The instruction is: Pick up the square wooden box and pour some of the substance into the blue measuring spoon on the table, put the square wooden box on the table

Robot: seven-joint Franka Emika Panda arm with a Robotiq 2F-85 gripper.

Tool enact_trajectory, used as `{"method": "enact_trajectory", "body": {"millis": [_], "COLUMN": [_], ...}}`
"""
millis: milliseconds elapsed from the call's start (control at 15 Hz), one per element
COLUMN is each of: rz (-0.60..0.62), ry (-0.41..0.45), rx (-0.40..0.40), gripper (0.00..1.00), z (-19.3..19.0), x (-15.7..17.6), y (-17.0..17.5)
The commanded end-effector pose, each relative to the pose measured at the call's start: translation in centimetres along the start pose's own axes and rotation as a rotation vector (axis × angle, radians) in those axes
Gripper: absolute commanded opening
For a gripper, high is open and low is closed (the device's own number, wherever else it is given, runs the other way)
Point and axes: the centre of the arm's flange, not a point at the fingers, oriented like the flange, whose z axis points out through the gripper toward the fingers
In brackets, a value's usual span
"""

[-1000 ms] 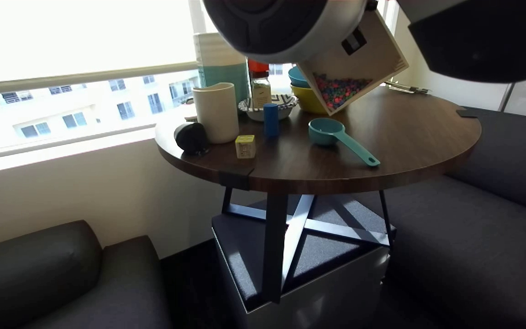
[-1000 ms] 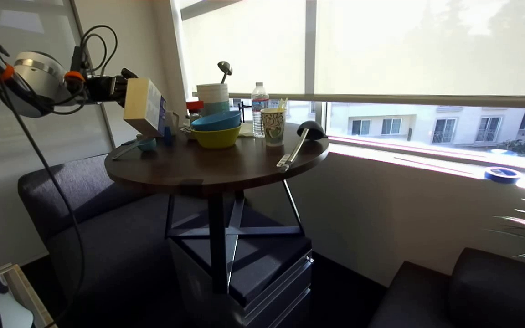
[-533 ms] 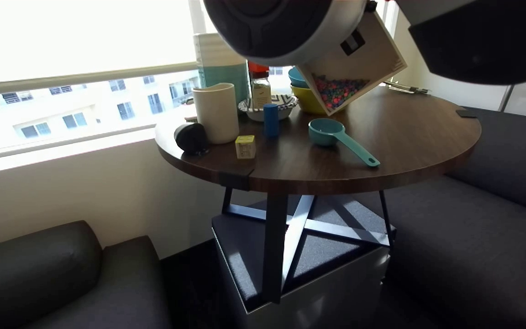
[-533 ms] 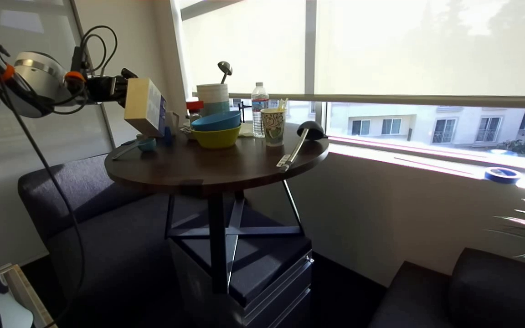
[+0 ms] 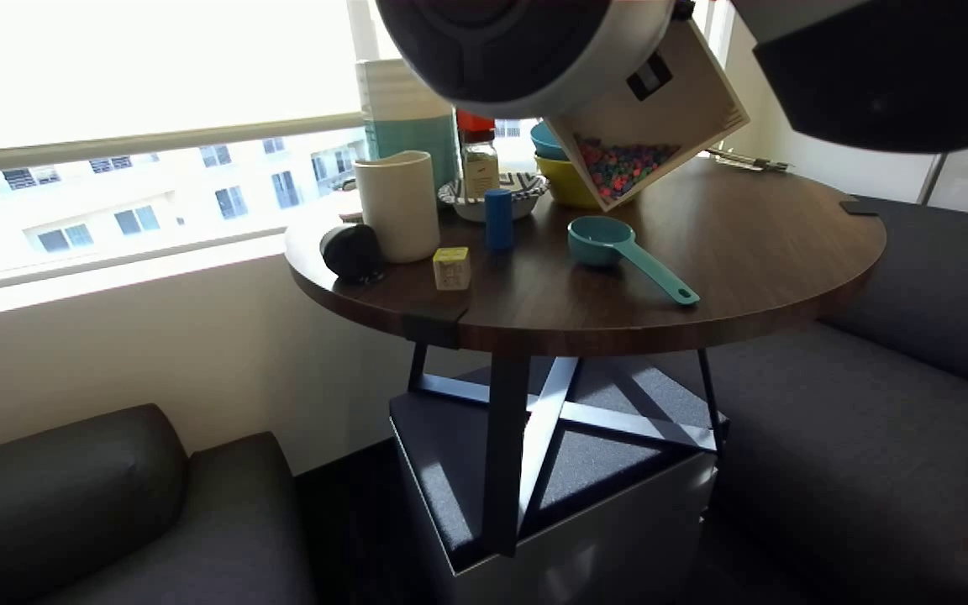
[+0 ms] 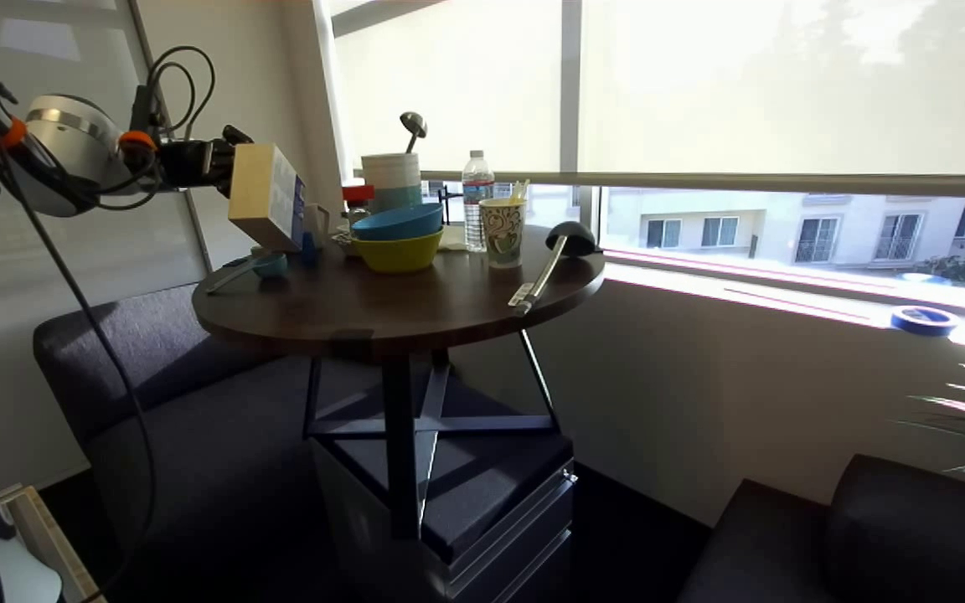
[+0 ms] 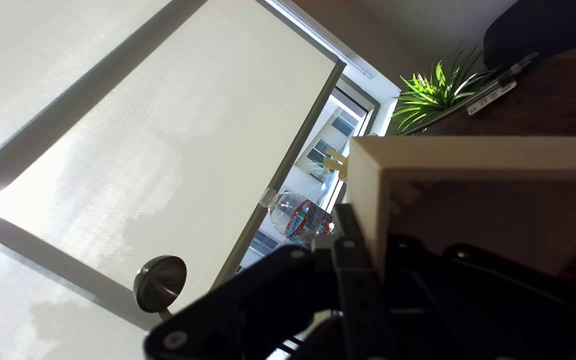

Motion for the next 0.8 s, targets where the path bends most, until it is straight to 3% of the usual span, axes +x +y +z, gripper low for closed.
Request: {"method": "enact_trajectory", "body": {"millis": [0, 200, 267, 333, 400, 467, 533, 667, 733], "rz": [0.008, 0.031, -0.007, 0.029, 0.004, 0.017, 0.000, 0.028, -0.014], "ry": [0.007, 0.027, -0.020, 0.040, -0.010, 0.029, -0.016, 0.038, -0.022], "rx": [-0.017, -0.004, -0.034, 0.013, -0.028, -0.001, -0.036, 0.006, -0.035], "gripper": [0.02, 0.02, 0.02, 0.02, 0.02, 0.02, 0.02, 0.02, 0.02], "z": [0.13, -0.15, 0.30, -0.12, 0.26, -0.03, 0.19, -0.19, 0.39], "x": [-1.01, -0.87, -0.88, -1.03, -0.88, -0.98, -0.89, -1.04, -0.95], "y": [0.56, 0.71, 0.45, 0.71, 0.47, 0.60, 0.55, 0.76, 0.40]}}
